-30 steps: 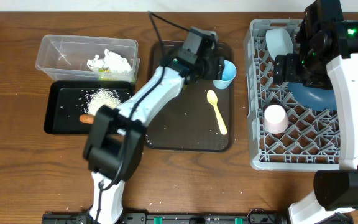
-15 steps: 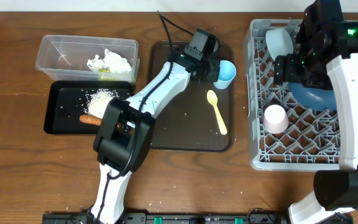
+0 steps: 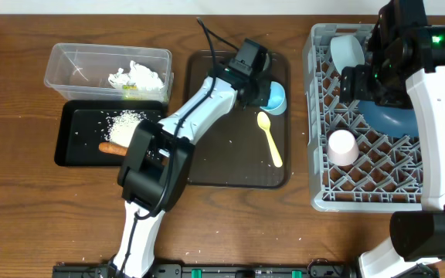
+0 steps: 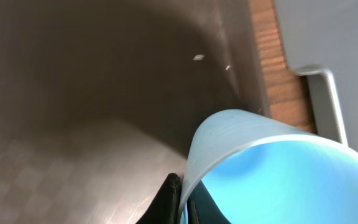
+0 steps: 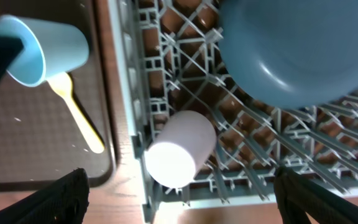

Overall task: Sort waste into correct bins and load items into the dishwasher rack
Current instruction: 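Grasp the light-blue cup on the brown tray with left gripper, then hand the light-blue cup from left gripper to right gripper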

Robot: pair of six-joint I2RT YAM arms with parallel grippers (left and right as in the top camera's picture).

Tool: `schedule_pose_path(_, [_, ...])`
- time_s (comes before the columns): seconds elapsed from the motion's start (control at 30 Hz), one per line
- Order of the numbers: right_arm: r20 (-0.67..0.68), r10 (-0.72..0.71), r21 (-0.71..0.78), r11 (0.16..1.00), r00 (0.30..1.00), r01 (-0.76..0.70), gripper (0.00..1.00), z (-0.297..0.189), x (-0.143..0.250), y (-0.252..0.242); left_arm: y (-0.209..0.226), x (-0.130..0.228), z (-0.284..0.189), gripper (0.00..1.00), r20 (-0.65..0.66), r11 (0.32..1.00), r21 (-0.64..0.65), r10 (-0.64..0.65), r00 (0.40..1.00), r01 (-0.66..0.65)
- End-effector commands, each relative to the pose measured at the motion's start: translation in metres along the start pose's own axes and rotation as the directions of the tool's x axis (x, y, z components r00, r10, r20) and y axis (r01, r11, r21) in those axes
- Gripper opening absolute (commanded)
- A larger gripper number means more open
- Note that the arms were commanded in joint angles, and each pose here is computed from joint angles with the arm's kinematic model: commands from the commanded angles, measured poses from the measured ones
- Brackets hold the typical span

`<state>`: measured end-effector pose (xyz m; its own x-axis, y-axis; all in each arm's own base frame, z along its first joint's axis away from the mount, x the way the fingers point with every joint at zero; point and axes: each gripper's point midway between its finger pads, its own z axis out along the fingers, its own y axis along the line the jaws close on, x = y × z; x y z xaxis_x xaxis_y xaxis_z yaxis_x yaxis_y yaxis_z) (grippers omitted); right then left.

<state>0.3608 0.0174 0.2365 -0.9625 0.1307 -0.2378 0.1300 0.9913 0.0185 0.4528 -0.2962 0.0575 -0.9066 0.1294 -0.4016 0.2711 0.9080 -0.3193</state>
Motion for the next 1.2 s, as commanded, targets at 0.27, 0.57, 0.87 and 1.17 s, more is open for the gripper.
schedule_pose_path(0.27, [0.275,-0.208,-0.526,0.785,0.939,0.328,0.92,-0.035,-0.036,0.112,0.011,-0.037,-0.15,0.06,-0.047,0.843,0.513,-0.162,0.986,0.163])
schedule_pose_path(0.57, [0.493,-0.261,-0.656,0.516,0.83,0.551,0.93,-0.065,-0.039,0.196,0.017,-0.049,-0.266,0.06,-0.04,0.489,0.863,-0.176,0.984,0.123])
schedule_pose_path(0.87, [0.66,-0.247,-0.674,0.221,0.709,0.705,0.92,-0.114,-0.027,0.23,0.015,-0.047,-0.284,0.06,-0.092,0.419,0.893,-0.189,0.978,0.165])
schedule_pose_path(1.17, [0.722,-0.271,-0.625,0.14,0.637,0.768,0.92,-0.12,-0.015,0.243,0.001,-0.044,-0.314,0.06,-0.086,0.419,0.894,-0.191,0.978,0.16])
